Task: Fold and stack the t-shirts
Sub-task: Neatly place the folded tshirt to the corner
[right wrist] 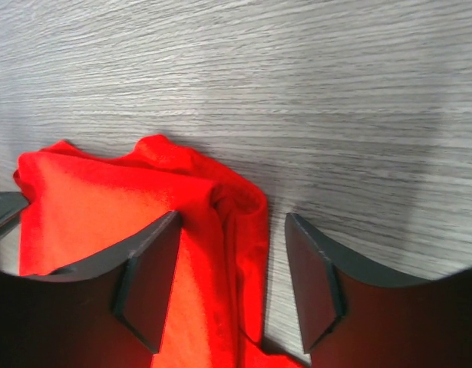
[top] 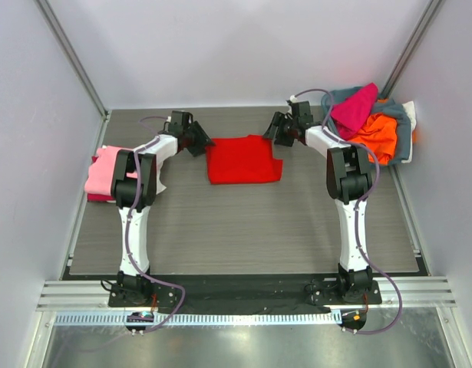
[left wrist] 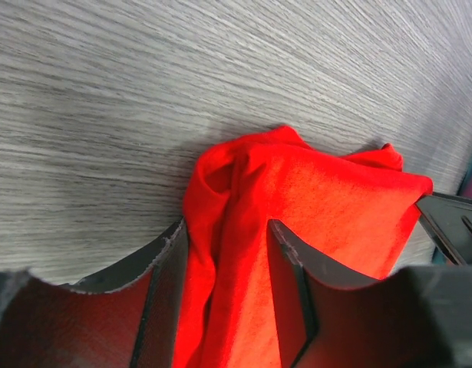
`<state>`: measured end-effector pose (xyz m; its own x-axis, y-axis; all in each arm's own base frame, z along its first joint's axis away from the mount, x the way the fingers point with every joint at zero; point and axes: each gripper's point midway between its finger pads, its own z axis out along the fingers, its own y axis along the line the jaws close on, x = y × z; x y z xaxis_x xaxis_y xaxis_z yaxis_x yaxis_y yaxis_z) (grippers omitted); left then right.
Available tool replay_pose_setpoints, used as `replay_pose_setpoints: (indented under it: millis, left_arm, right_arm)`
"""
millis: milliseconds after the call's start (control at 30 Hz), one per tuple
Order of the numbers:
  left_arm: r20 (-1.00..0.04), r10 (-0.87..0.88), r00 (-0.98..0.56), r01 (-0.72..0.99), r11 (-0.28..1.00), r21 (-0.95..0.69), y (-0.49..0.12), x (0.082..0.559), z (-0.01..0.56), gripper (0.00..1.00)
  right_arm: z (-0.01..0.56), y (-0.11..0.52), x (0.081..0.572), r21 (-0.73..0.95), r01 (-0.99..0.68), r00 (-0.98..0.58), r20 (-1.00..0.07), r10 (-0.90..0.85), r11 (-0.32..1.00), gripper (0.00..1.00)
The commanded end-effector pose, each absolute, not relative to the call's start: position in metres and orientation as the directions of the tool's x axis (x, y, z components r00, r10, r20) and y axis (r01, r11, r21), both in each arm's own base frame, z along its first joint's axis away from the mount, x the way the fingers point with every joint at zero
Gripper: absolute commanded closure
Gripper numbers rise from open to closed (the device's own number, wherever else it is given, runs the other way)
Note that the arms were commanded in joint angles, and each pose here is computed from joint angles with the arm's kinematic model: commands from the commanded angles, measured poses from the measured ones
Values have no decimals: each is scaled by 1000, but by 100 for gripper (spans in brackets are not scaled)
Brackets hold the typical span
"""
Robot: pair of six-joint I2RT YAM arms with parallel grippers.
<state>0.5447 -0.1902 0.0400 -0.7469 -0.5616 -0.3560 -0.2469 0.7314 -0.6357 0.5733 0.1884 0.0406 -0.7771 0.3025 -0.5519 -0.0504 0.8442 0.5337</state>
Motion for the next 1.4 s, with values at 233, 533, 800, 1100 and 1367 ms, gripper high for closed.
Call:
replay_pose_setpoints:
  millis: [233,533,800,1100,1367]
  left_arm:
    - [-360,-549,-754,-241,741,-627,-197,552,37,60]
    - [-356,-549,-757,-242,740,-627,-204,555,36,73]
    - [-394,-534,-748,-195,744,-639,-205,557,64,100]
    - [-463,-511,-724,-121,755,-644,-197,532,128,100]
    - [-472,-508,-720,-113,757,-643,-167,479,174,100]
  right_arm:
    - [-7,186,548,423,-3,-843,-489,225,906,53]
    - [-2,193,548,452,-1,-845,-477,241,892,82]
    - [42,200,550,497,-31,-819,-510,264,867,99]
    - [117,213,512,496,-117,-775,-587,233,860,99]
    - [177,239,456,505,-189,-735,-641,219,842,99]
